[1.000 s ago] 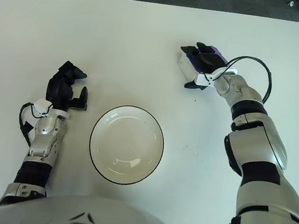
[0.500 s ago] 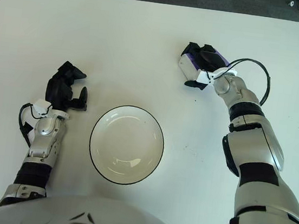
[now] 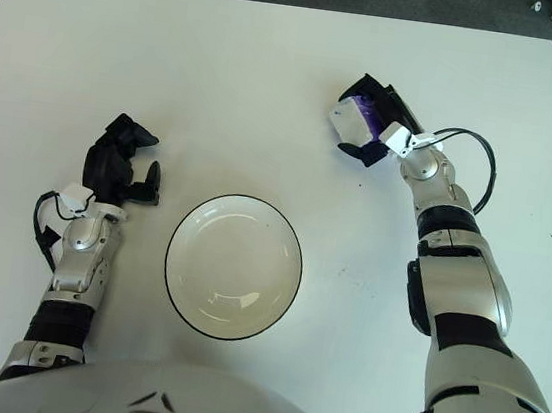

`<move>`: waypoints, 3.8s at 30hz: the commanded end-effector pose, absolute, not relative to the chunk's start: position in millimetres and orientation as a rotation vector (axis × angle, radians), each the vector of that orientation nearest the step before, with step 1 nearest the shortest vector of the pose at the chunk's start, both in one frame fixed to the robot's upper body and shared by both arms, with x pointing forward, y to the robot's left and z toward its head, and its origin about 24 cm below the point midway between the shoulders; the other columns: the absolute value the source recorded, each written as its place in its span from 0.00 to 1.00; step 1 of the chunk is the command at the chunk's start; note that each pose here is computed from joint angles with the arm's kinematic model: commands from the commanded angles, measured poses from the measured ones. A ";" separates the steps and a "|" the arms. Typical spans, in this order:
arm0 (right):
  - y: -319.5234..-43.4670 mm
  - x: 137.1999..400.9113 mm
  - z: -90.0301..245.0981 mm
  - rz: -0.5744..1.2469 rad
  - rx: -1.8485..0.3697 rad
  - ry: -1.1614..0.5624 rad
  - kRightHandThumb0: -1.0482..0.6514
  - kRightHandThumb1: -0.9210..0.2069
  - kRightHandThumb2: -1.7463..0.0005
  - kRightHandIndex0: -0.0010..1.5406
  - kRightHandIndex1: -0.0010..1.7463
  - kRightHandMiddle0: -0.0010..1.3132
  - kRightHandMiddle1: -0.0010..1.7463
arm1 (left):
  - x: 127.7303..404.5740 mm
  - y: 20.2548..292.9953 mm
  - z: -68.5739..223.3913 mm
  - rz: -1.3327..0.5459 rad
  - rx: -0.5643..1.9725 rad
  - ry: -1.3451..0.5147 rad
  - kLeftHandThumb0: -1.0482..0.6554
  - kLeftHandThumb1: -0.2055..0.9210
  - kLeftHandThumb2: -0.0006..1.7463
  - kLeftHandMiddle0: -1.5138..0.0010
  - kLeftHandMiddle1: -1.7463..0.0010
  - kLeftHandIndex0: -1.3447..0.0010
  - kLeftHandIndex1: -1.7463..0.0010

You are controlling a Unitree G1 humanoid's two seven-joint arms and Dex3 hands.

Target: Put the tissue paper into the plate.

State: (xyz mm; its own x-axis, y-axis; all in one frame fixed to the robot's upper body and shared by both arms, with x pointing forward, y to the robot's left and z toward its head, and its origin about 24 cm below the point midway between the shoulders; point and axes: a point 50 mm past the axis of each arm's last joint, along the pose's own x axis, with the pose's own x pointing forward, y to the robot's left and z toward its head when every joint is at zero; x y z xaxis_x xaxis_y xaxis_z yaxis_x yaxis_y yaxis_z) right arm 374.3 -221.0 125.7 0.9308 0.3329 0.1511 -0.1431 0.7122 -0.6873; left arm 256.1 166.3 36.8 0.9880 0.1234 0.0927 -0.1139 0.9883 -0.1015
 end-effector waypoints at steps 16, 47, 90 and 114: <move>-210.3 358.7 79.2 0.352 0.031 -0.153 0.27 0.77 0.06 0.90 1.00 0.64 1.00 | 242.6 172.4 10.1 0.138 -0.089 0.051 0.61 0.12 1.00 0.41 0.00 0.47 0.04; -201.5 325.4 138.4 0.376 0.595 -0.257 0.62 0.69 0.22 0.59 0.71 0.45 1.00 | 246.8 170.8 9.6 0.134 -0.085 0.046 0.61 0.10 1.00 0.40 0.00 0.45 0.06; -187.1 287.1 188.2 1.227 0.463 -0.302 0.61 0.91 0.00 0.62 1.00 0.58 0.91 | 249.8 166.1 9.5 0.122 -0.104 0.045 0.61 0.11 1.00 0.40 0.00 0.46 0.06; -107.8 216.2 189.6 1.181 -0.729 -0.834 0.62 0.83 0.05 0.59 0.93 0.48 1.00 | 249.5 164.1 8.7 0.128 -0.110 0.043 0.61 0.12 0.99 0.40 0.00 0.45 0.08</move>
